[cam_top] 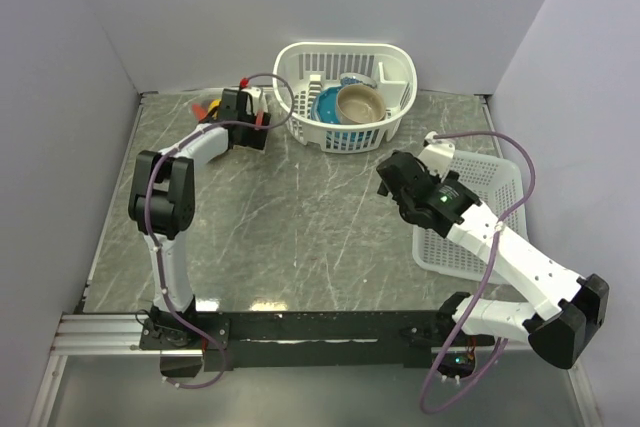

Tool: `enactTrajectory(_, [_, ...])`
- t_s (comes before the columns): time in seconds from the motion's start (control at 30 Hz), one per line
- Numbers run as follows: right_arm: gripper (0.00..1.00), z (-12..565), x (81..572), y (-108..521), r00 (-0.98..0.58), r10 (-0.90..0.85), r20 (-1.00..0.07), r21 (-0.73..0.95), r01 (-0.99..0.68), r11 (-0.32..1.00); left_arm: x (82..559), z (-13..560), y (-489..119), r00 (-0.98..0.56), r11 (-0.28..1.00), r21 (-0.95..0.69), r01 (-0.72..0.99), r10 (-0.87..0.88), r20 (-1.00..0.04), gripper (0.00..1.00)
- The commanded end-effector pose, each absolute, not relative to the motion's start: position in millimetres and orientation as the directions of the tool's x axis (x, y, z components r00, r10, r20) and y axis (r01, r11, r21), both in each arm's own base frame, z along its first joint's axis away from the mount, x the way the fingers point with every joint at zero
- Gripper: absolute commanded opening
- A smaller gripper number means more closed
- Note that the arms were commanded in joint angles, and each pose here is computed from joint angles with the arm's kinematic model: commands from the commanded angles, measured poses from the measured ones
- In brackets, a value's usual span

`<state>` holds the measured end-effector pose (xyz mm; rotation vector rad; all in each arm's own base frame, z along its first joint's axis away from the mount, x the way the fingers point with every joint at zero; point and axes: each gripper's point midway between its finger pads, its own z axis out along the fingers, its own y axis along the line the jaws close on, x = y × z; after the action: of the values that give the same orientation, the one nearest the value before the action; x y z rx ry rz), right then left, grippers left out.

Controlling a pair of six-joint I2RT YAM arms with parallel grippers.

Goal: Open the zip-top bag and remove the fake food

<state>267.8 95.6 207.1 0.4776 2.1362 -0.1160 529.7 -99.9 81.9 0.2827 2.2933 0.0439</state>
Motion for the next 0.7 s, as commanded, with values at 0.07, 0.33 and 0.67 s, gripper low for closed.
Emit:
enactTrajectory(0.07, [1.0,204.3,274.2,105.1,-0.499,0.339,-0.798,0.15,0.379,0.913,545.3,90.0,-85.2,-0.588,0.975,0.171,0.144,0.223,-0.777,0.99])
enactTrajectory(0.33, [1.0,191.8,272.9,105.2,-0.52,0.323,-0.791,0.126,0.378,0.917,550.2,89.7,-93.3,-0.554,0.962,0.226,0.153,0.273,-0.786,0.57])
enactTrajectory(0.67, [1.0,190.4,263.5,51.3,-0.403,0.359,-0.842,0.049,0.606,0.794,509.9,109.0,-110.3,-0.579,0.958,0.163,0.235,0.273,-0.768,0.01])
